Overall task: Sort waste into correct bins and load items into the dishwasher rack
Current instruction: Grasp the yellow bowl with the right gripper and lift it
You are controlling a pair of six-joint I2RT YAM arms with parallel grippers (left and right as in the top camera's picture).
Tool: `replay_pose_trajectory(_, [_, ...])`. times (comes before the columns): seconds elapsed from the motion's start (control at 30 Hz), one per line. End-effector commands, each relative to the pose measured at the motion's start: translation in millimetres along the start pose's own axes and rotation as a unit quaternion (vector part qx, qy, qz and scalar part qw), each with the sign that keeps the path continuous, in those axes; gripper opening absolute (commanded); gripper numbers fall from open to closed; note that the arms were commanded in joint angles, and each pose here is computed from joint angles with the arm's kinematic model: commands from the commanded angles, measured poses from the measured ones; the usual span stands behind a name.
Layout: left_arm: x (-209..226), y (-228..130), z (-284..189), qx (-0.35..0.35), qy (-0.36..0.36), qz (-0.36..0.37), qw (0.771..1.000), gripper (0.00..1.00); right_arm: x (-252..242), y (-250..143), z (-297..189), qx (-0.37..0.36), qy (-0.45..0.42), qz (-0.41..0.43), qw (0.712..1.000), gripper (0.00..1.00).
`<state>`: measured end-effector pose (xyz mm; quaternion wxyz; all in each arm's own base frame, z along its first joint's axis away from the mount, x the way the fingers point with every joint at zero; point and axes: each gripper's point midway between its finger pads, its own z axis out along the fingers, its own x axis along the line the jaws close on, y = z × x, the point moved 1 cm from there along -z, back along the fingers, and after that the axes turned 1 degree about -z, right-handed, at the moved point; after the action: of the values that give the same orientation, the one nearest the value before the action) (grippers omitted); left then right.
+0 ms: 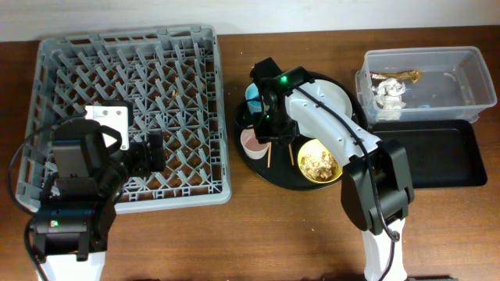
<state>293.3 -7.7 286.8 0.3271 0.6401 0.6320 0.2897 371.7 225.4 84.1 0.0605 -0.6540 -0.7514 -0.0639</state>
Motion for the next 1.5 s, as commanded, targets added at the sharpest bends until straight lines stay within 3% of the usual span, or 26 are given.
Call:
replay_pose_trajectory(0.0, [-0.1,5.5,-3.7,-0.009,-0.002,0.007,1.000,1.00,-0.9,-1.6,2.9,0.001,-0.007,0.002,1.000,0.38])
replay_pose_trajectory(0.13, [-0.1,5.6,-3.7,-0.009,-0.002,0.007,1.000,1.00,-1.4,-1.0,1.5,-0.001,-0.007,0.003,1.000,0.31])
replay_pose_trajectory(0.3, [-0.1,5.5,-3.7,-0.009,-0.002,0.007,1.000,1.00,-10.3,9.1,-49.4,-0.047,0.008,0.016,0.999,0.32])
replay_pose_trajectory(0.37, [-0.1,5.6,-3.7,-0.009,-0.002,0.007,1.000,1.00,-17.9,8.3,-72.1,-0.065,0.012,0.025,0.997,0.38])
replay_pose_trajectory(0.47, [-0.1,5.6,-3.7,-0.009,-0.002,0.007,1.000,1.00,-32.4,1.3,-88.5,-0.067,0.004,0.039,0.997,0.39])
replay_pose_trajectory(0.53, [-0.1,5.6,-3.7,-0.009,-0.002,0.007,1.000,1.00,-53.1,-5.3,-92.5,-0.059,-0.035,0.053,0.996,0.45])
replay_pose_trajectory(0.63, [-0.1,5.5,-3.7,-0.009,-0.002,0.007,1.000,1.00,-70.3,-20.3,-71.9,-0.025,-0.073,0.075,0.994,0.45])
replay_pose_trajectory(0.83, [-0.1,5.6,-3.7,-0.009,-0.002,0.007,1.000,1.00,-78.7,-57.9,8.8,0.042,-0.048,0.095,0.993,0.44])
replay_pose_trajectory(0.97, [-0.1,5.5,-3.7,-0.009,-0.002,0.007,1.000,1.00,-81.2,-61.2,16.4,0.044,-0.050,0.095,0.993,0.32])
replay_pose_trajectory(1.17, [-0.1,5.5,-3.7,-0.009,-0.002,0.007,1.000,1.00,-82.8,-68.0,35.4,0.043,-0.053,0.084,0.994,0.28])
replay_pose_trajectory(1.2, [-0.1,5.5,-3.7,-0.009,-0.002,0.007,1.000,1.00,-82.5,-67.8,35.5,0.043,-0.053,0.084,0.994,0.24])
replay_pose_trajectory(1.27, [-0.1,5.5,-3.7,-0.009,-0.002,0.007,1.000,1.00,-81.9,-65.5,35.7,0.038,-0.051,0.083,0.995,0.04])
replay_pose_trajectory(1.37, [-0.1,5.5,-3.7,-0.009,-0.002,0.007,1.000,1.00,-80.7,-66.4,25.4,0.047,-0.054,0.084,0.994,0.04])
replay_pose_trajectory(1.47, [0.0,5.2,-2.9,-0.007,-0.002,0.007,1.000,1.00,-72.7,-50.8,-19.1,0.034,-0.055,0.050,0.997,0.04])
